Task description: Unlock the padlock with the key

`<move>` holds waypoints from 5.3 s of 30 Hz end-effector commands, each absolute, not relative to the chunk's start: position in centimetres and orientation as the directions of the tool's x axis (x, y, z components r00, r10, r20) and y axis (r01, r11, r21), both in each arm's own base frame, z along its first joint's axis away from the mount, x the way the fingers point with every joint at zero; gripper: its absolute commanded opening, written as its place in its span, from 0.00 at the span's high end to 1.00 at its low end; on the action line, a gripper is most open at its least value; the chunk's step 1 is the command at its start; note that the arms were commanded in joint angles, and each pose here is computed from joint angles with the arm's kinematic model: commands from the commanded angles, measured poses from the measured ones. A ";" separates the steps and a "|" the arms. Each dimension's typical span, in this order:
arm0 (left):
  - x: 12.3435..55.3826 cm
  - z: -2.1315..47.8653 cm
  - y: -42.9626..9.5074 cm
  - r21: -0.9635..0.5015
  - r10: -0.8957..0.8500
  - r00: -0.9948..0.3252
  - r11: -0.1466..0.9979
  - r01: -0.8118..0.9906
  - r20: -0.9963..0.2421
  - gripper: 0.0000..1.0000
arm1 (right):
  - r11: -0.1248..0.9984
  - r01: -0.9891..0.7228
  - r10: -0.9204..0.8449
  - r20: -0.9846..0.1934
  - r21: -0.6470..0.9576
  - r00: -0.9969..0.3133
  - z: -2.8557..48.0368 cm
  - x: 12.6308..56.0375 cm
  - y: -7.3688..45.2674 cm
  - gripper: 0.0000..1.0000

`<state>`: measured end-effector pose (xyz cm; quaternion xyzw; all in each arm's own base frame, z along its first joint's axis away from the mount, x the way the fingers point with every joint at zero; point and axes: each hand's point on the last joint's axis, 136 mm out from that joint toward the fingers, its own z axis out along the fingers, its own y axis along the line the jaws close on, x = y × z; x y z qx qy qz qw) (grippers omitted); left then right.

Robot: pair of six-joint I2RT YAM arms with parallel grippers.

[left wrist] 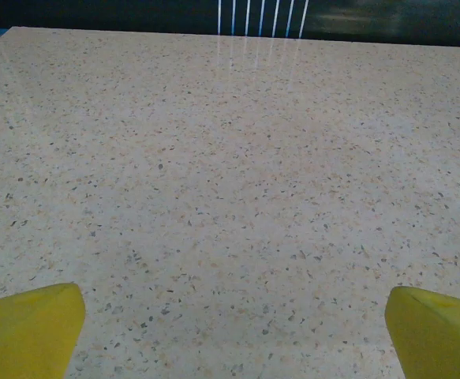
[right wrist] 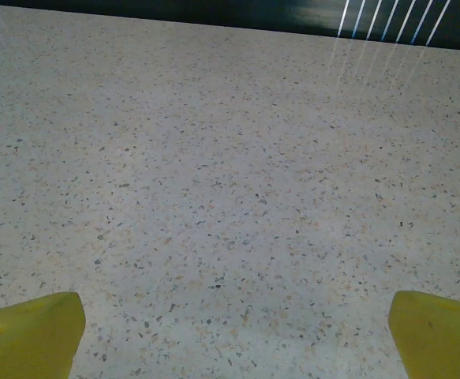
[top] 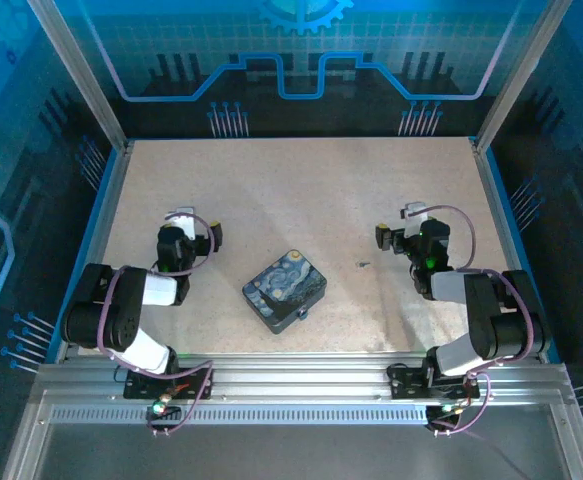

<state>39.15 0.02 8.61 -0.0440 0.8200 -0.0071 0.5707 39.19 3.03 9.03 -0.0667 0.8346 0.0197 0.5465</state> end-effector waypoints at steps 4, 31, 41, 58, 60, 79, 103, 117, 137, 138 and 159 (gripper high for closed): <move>39.8 9.5 -0.1 -0.065 -0.077 -0.322 0.997 -0.047 -0.944 0.01 | 0.987 -0.153 -0.103 -0.918 -0.047 -0.383 9.4 39.7 3.4 0.00; 39.8 9.5 0.0 -0.070 -0.083 -0.323 0.996 -0.053 -0.943 0.01 | 0.987 -0.158 -0.094 -0.920 -0.035 -0.382 9.4 39.6 3.3 0.00; 38.6 11.9 0.3 -0.074 -0.089 -0.270 0.995 -0.066 -0.959 0.01 | 0.993 -0.115 -0.080 -0.925 -0.039 -0.372 11.3 39.1 2.7 0.00; 36.0 19.3 -2.3 -0.536 -0.546 -0.389 0.831 -0.145 -0.742 0.01 | 0.975 -0.044 0.155 -0.805 0.219 -0.572 15.4 35.0 5.1 0.00; 35.2 19.1 -3.6 -0.614 -0.604 -0.435 0.778 -0.136 -0.668 0.01 | 0.964 -0.056 0.172 -0.765 0.262 -0.621 15.1 34.2 6.3 0.00; 28.3 15.5 -14.0 -0.791 -0.607 -0.724 0.596 -0.141 -0.328 0.01 | 0.992 -0.116 -0.083 -0.425 0.054 -0.901 9.2 30.3 12.8 0.38; 27.4 13.8 -13.4 -0.770 -0.611 -0.724 0.613 -0.179 -0.319 0.01 | 0.985 -0.136 -0.158 -0.246 -0.104 -0.956 2.6 31.4 14.6 0.58; 27.4 13.3 -13.4 -0.767 -0.611 -0.728 0.614 -0.187 -0.311 0.01 | 0.981 -0.140 -0.166 -0.205 -0.135 -0.965 0.8 31.0 14.3 0.66; 27.2 13.6 -13.4 -0.774 -0.615 -0.728 0.605 -0.190 -0.302 0.01 | 0.977 -0.122 -0.163 -0.249 -0.174 -0.955 2.6 30.4 12.8 0.92; 27.2 13.5 -13.5 -0.775 -0.616 -0.729 0.603 -0.192 -0.298 0.01 | 0.978 -0.122 -0.163 -0.254 -0.172 -0.953 2.8 30.4 12.8 0.93; 25.3 19.4 -18.6 -0.889 -0.513 -0.842 0.447 -0.098 -0.166 0.04 | 0.686 -0.706 -0.574 -0.726 -0.174 -0.379 16.1 28.2 22.7 1.00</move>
